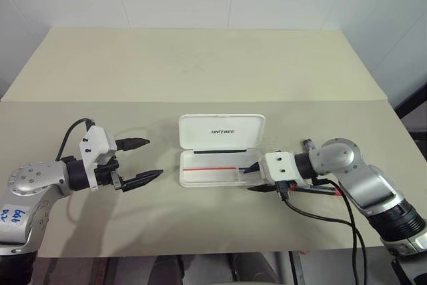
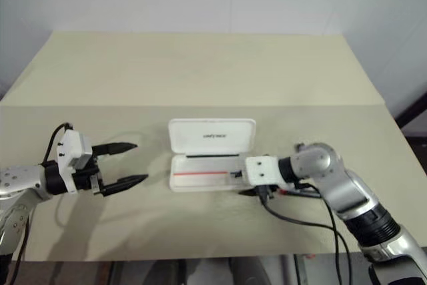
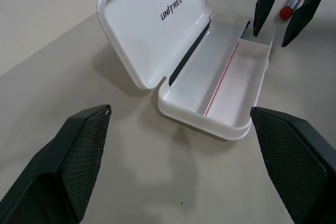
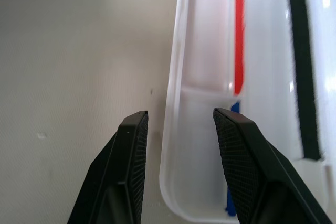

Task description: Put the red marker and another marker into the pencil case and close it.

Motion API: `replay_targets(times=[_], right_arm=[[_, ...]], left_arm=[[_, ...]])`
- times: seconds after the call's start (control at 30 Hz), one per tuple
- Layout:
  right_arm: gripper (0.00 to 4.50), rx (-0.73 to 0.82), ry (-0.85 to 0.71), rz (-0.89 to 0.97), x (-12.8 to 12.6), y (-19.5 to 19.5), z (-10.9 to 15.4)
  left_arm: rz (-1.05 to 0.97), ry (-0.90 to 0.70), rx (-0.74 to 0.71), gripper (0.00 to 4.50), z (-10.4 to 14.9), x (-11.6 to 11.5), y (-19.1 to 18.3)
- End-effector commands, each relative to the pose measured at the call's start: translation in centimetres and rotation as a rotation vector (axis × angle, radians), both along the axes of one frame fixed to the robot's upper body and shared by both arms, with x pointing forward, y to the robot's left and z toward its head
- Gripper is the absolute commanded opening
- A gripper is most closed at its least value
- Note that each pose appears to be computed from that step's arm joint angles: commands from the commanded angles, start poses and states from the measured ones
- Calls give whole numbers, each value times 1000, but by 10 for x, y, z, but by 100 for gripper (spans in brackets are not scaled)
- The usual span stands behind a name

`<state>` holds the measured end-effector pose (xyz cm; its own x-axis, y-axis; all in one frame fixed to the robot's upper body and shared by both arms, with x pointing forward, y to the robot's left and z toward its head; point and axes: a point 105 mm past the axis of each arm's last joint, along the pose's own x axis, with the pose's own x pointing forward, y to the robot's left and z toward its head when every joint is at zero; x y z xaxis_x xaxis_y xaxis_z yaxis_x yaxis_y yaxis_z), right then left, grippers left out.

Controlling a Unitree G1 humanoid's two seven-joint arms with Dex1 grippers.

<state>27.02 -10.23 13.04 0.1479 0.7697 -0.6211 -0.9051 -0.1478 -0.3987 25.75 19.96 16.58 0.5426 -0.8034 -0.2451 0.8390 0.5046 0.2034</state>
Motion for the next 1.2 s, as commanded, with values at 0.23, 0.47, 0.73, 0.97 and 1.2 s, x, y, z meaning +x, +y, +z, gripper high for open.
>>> replay_targets(times=[0.23, 0.47, 0.73, 0.97, 1.2], right_arm=[[345, 126, 62, -241, 7, -27, 53], [443, 197, 176, -634, 22, -71, 70], [443, 306, 244, -860, 21, -87, 81], [443, 70, 190, -710, -17, -105, 62], [443, -226, 101, -581, -38, -156, 35]], left_arm=[[-78, -61, -12, 450, 19, 1, -15], [-221, -56, -12, 450, 28, -4, -40], [-299, -66, 5, 450, 32, 2, -52], [-302, -51, 39, 450, 28, 3, -44], [-342, -50, 43, 450, 20, 3, -51]])
